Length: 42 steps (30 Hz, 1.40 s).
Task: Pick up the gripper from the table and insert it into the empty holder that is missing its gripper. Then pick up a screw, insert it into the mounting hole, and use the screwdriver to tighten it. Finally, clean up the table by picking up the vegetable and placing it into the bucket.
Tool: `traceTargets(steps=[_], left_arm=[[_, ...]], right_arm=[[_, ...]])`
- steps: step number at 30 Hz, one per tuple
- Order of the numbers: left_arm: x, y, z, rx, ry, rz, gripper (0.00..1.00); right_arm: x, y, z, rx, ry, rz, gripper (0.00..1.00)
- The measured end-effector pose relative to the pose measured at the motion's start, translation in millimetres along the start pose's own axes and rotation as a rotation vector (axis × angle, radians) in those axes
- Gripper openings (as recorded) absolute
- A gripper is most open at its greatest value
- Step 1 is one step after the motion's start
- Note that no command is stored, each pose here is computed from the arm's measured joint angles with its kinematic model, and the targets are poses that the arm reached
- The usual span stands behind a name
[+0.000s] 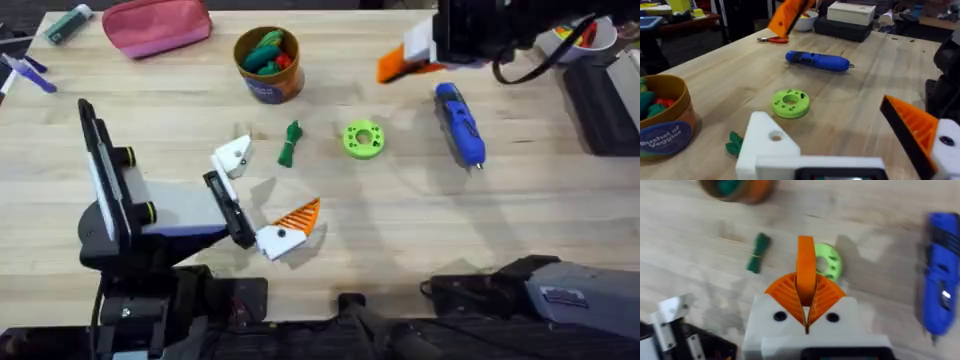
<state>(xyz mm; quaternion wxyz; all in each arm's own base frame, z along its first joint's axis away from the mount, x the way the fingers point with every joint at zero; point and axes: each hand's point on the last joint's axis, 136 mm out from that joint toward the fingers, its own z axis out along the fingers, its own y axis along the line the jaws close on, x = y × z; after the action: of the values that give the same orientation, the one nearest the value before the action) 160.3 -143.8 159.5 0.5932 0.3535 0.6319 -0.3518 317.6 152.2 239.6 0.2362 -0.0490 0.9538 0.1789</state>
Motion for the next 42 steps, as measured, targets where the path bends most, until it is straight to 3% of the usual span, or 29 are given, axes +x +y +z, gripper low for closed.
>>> traceTargets(steps=[3,11,19,31,42], left_arm=[[0.0,0.0,0,0.0,0.0,0.0,0.985],[0.0,0.0,0,0.0,0.0,0.0,0.986],[0.0,0.0,0,0.0,0.0,0.0,0.985],[0.0,0.0,0,0.0,0.0,0.0,0.985],[0.0,0.0,0,0.0,0.0,0.0,0.985]], right_arm=[[1,16,6,-0.112,-0.032,-0.014,0.013],[38,48,48,-0.439,0.016,0.004,0.013],[58,88,47,-0.825,0.009,-0.044,0.012],[70,113,13,-1.131,0.024,-0.093,0.012],[84,116,21,-1.282,0.163,-0.123,0.012]])
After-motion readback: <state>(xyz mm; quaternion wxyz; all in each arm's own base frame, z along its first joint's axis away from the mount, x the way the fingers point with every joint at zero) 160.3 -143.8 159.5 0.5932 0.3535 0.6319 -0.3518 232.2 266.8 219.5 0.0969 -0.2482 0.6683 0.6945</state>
